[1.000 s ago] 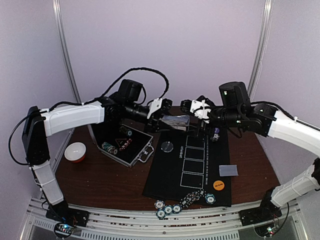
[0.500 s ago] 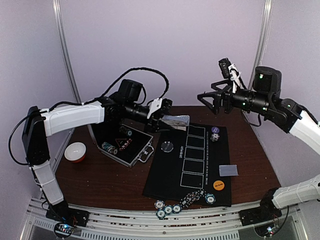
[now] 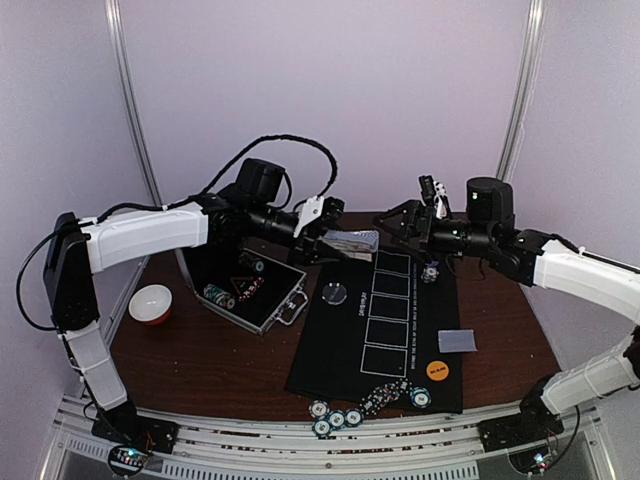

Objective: Distribute texas hold em gaming equipment
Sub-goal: Adjust the face-down deck piles.

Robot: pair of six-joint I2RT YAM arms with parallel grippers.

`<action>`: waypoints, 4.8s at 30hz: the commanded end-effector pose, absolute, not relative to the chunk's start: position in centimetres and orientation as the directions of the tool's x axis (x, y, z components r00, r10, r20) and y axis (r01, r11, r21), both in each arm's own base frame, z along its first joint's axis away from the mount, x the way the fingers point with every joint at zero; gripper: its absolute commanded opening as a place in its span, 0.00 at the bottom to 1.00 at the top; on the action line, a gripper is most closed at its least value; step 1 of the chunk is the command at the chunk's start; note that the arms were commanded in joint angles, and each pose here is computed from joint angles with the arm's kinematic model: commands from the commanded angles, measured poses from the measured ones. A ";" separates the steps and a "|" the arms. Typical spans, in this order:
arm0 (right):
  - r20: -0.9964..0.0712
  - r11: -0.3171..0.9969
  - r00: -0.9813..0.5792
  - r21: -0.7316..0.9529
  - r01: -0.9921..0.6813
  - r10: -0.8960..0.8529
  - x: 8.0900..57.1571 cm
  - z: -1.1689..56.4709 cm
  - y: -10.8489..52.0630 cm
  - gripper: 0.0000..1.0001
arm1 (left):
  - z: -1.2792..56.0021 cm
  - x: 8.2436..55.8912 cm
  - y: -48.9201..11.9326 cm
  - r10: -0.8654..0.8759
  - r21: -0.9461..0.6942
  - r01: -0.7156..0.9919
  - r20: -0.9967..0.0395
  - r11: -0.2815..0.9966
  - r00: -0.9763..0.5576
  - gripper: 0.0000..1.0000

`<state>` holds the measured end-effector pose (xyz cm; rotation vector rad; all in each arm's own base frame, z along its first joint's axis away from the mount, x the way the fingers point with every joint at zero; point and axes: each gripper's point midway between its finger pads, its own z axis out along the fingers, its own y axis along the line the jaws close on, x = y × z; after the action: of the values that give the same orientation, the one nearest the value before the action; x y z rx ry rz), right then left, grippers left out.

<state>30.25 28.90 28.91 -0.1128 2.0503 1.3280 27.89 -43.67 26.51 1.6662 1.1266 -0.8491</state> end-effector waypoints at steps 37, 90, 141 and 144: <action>-0.452 0.202 -0.872 0.887 -0.416 0.189 27.6 28.8 35.4 0.68 | 28.8 28.0 -43.5 0.254 0.360 0.922 -0.887 -0.142 0.385 0.40; -0.584 0.248 -0.808 0.796 -0.551 0.080 27.2 29.3 37.6 0.00 | 24.2 27.5 -43.6 0.510 0.343 0.920 -0.767 -0.189 0.391 0.76; -0.605 0.378 -0.792 0.753 -0.539 0.078 28.2 28.2 35.8 0.41 | 24.8 26.3 -43.2 0.487 0.336 0.916 -0.776 -0.220 0.401 0.58; -0.614 0.380 -0.784 0.748 -0.545 0.084 28.2 28.8 35.5 0.42 | 24.7 26.4 -43.2 0.490 0.335 0.917 -0.775 -0.217 0.399 0.58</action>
<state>28.01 36.28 26.53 -0.3852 2.1197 1.4633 26.57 -42.95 23.29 1.8775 1.2455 -0.6612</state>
